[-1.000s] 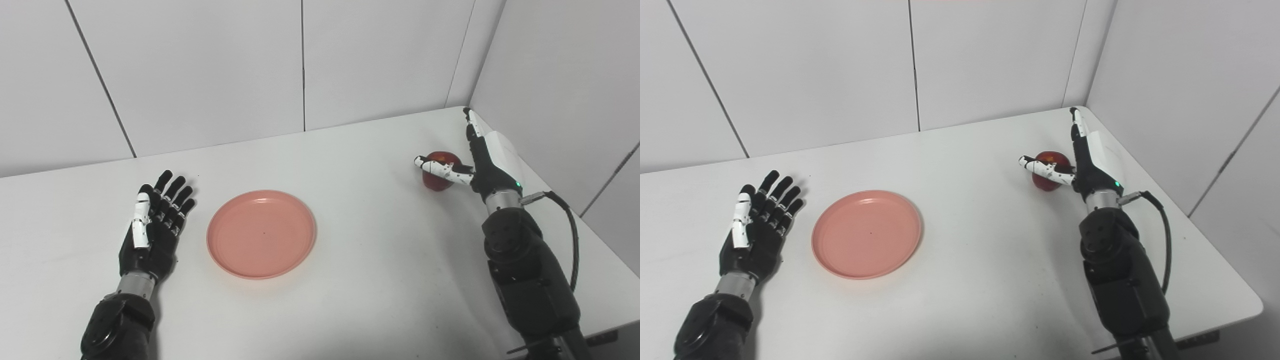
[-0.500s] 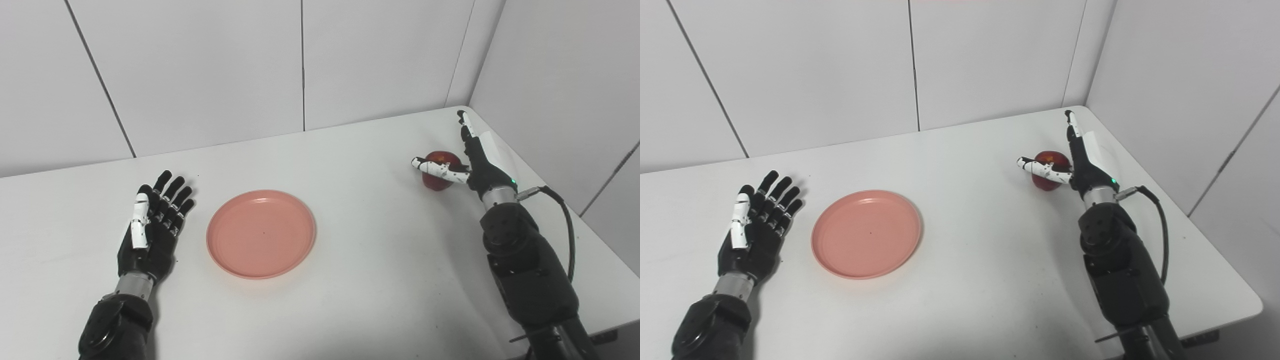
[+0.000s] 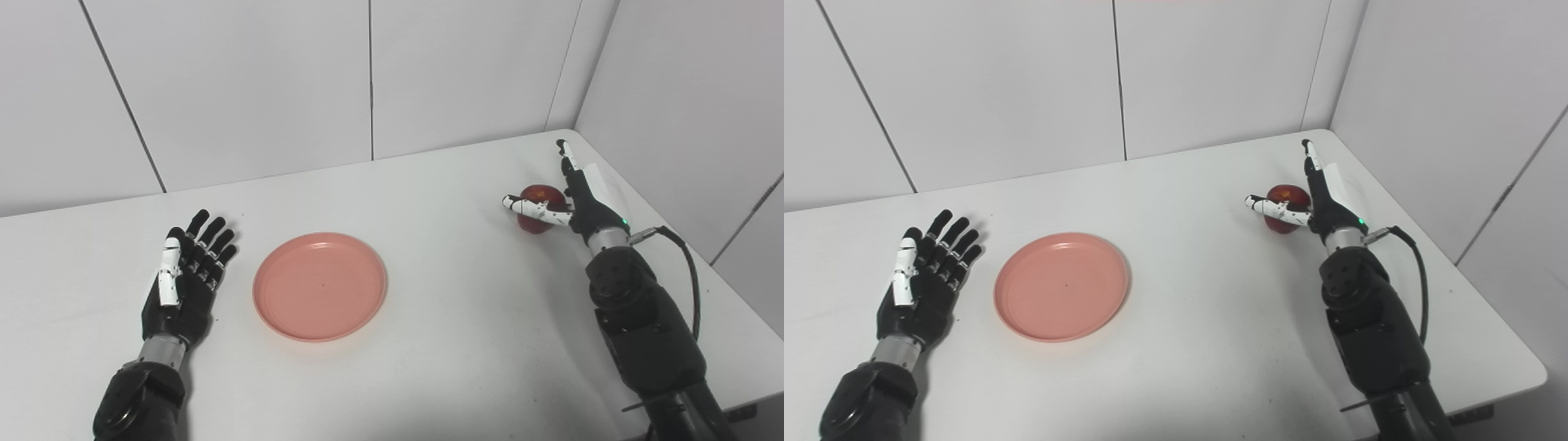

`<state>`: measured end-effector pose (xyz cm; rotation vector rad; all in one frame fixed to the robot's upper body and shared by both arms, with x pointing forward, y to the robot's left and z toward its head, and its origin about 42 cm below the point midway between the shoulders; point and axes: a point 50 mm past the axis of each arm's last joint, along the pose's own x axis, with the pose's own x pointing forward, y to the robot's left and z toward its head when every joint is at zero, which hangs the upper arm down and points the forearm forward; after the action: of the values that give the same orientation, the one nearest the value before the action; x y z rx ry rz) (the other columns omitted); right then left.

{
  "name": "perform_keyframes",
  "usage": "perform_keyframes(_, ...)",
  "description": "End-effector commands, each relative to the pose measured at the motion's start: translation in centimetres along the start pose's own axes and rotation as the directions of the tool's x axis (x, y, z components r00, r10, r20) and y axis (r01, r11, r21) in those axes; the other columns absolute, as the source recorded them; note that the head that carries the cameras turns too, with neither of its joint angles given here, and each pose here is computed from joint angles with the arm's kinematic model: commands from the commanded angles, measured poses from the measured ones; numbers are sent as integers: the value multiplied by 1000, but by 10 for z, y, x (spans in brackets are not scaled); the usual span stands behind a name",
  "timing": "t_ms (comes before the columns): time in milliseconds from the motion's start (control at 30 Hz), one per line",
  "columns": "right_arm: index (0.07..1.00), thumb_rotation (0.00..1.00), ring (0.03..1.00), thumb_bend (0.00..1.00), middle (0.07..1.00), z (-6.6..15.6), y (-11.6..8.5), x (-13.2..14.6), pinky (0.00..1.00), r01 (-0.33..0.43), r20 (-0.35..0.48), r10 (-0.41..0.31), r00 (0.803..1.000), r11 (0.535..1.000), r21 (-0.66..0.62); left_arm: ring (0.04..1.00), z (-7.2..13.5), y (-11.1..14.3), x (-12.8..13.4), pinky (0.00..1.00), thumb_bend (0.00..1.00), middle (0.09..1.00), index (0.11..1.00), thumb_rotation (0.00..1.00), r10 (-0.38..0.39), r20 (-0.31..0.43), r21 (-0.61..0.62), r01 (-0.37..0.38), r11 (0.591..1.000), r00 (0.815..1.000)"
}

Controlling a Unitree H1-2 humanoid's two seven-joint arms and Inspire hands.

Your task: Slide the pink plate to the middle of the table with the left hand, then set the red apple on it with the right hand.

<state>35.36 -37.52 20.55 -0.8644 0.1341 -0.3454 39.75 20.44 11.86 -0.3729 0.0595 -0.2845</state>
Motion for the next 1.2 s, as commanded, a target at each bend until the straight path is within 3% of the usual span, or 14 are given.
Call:
perform_keyframes(0,1000,530,925,1000,972,13,-20,11,772,65,57,-64,996,998,-14,911,-16,8,-9,931,367,915,909,1000,45,-90,-5,-46,999,995)
perform_keyframes(267,994,496,935,1000,968,7,-20,14,807,55,36,-53,998,998,-36,911,-16,8,-9,936,365,915,909,1000,46,-95,-15,-47,999,994)
perform_keyframes(1167,956,401,890,1000,934,-2,-4,21,768,22,15,-22,1000,1000,-7,915,-16,6,-11,937,366,918,913,1000,48,-102,-6,-49,999,994)
